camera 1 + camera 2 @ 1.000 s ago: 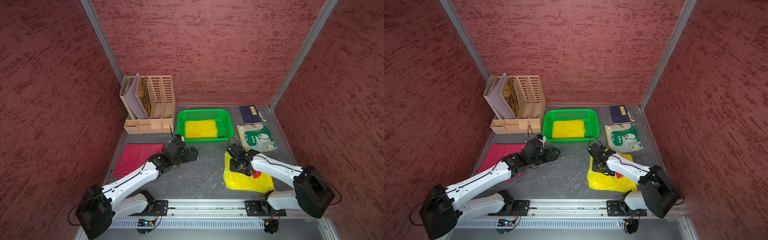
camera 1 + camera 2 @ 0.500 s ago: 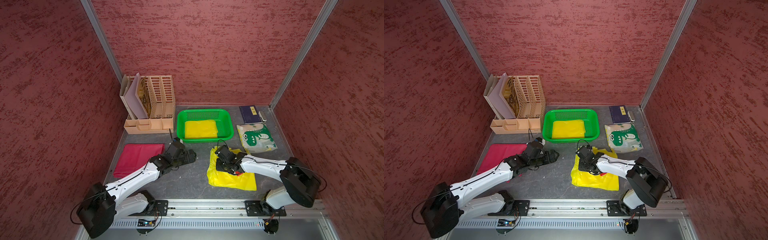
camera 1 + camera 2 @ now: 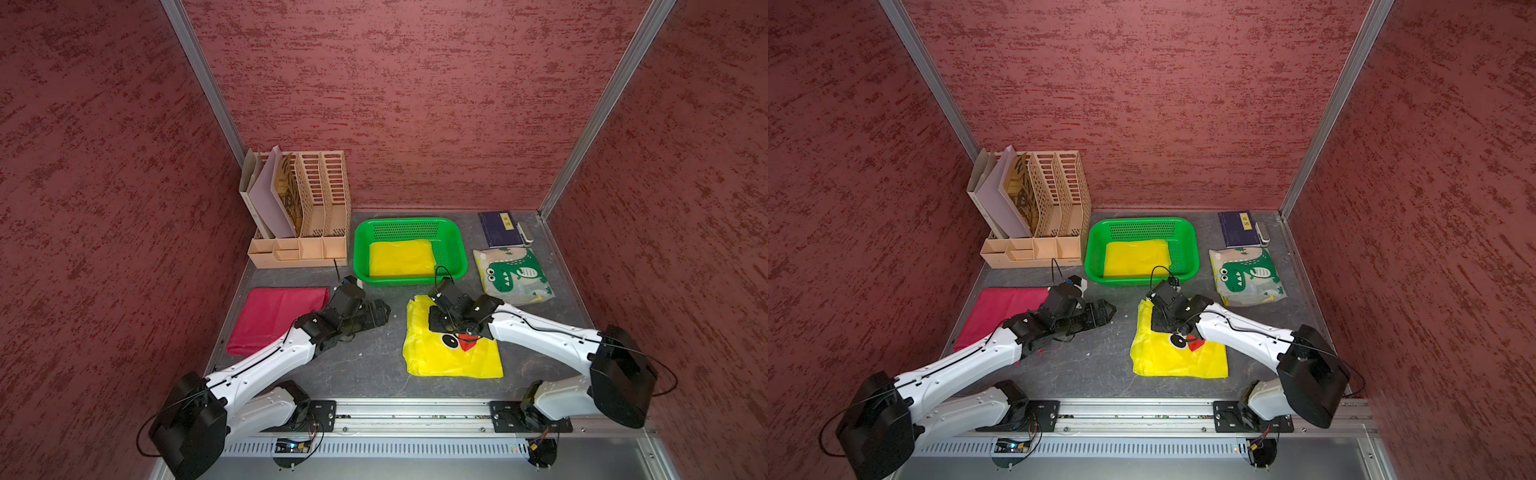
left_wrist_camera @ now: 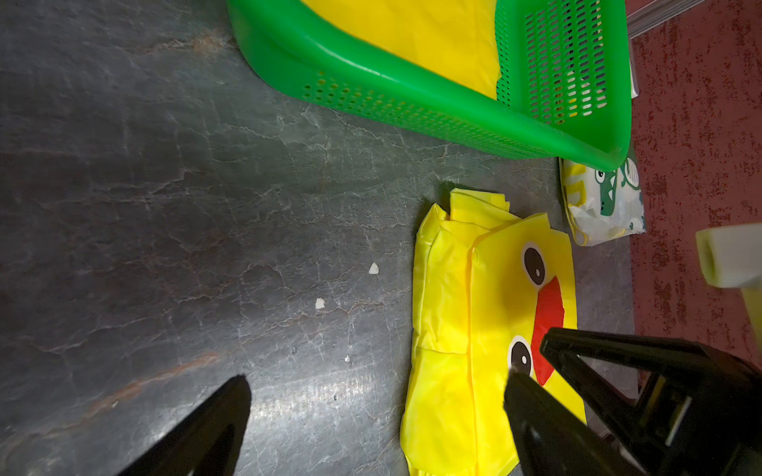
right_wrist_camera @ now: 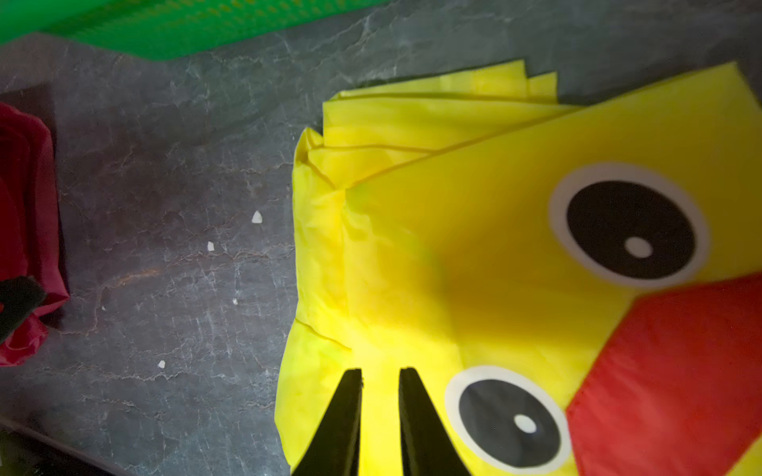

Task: Put the folded raincoat in the basket
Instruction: Move the raincoat to the center of the board.

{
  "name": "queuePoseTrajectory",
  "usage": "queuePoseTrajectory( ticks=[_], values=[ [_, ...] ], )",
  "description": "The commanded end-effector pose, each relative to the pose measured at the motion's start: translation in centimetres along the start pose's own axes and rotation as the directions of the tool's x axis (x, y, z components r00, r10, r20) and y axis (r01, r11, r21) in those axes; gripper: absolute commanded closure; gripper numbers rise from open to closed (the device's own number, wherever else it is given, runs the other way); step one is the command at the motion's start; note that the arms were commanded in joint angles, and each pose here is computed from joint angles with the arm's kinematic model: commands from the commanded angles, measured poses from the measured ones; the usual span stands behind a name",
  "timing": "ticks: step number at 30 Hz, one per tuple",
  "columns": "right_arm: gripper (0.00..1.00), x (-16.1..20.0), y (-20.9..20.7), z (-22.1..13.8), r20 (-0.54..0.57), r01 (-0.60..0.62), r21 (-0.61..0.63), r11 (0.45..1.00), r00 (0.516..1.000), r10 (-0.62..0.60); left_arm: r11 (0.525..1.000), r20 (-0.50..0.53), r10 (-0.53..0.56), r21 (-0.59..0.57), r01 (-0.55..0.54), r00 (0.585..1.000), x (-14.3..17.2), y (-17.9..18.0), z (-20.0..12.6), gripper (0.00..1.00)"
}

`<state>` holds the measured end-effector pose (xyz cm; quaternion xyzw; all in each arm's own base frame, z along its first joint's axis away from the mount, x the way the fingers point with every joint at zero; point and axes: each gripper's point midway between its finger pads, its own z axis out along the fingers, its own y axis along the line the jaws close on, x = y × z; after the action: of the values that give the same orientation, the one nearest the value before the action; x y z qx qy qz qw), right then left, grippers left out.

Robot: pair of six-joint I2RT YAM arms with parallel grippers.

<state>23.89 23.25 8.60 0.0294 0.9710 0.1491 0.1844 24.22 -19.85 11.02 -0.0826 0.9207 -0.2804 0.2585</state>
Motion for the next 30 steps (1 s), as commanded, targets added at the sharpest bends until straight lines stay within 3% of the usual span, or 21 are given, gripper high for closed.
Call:
queuePoseTrajectory(
  ticks=[1, 5, 10, 19, 22, 26, 30],
  values=[
    [0.79, 0.6, -3.5, 1.1, -0.036, 0.029, 0.128, 0.991, 0.999, -0.024, 0.999, 0.005, 0.006, 0.032, -0.006, 1.000, -0.4, -0.7, 0.1, 0.00],
    [0.80, 1.3, -3.7, 3.8, -0.074, 0.032, 0.132, 0.991, 0.997, -0.023, 0.999, 0.006, -0.004, 0.034, 0.004, 1.000, -0.5, -0.6, 0.1, 0.00],
    [0.79, 1.8, -1.3, 6.7, -0.115, 0.056, 0.016, 0.998, 0.992, -0.054, 0.999, 0.018, -0.025, 0.029, 0.024, 1.000, -0.5, 0.0, -0.2, 0.00],
    [0.78, 2.3, 3.0, 8.2, -0.144, 0.058, -0.061, 0.996, 0.987, -0.066, 0.998, 0.012, -0.059, 0.029, 0.059, 0.998, 0.6, 1.9, -0.7, 0.00],
    [0.73, 1.9, 4.8, 7.4, -0.123, 0.055, -0.111, 0.992, 0.990, -0.069, 0.999, -0.009, -0.035, 0.035, 0.035, 0.999, 1.2, 2.0, -0.5, 0.00],
    [0.55, 0.0, 5.8, 3.8, -0.058, 0.100, -0.135, 0.986, 0.992, -0.108, 1.000, -0.063, -0.012, 0.005, 0.013, 0.998, 2.1, 2.5, 0.1, 0.00],
    [0.46, -1.6, 2.2, -0.2, -0.039, 0.217, 0.046, 0.975, 0.976, -0.215, 1.000, -0.116, 0.005, 0.021, -0.002, 0.993, 2.7, 1.7, 0.9, 0.00]
  ],
)
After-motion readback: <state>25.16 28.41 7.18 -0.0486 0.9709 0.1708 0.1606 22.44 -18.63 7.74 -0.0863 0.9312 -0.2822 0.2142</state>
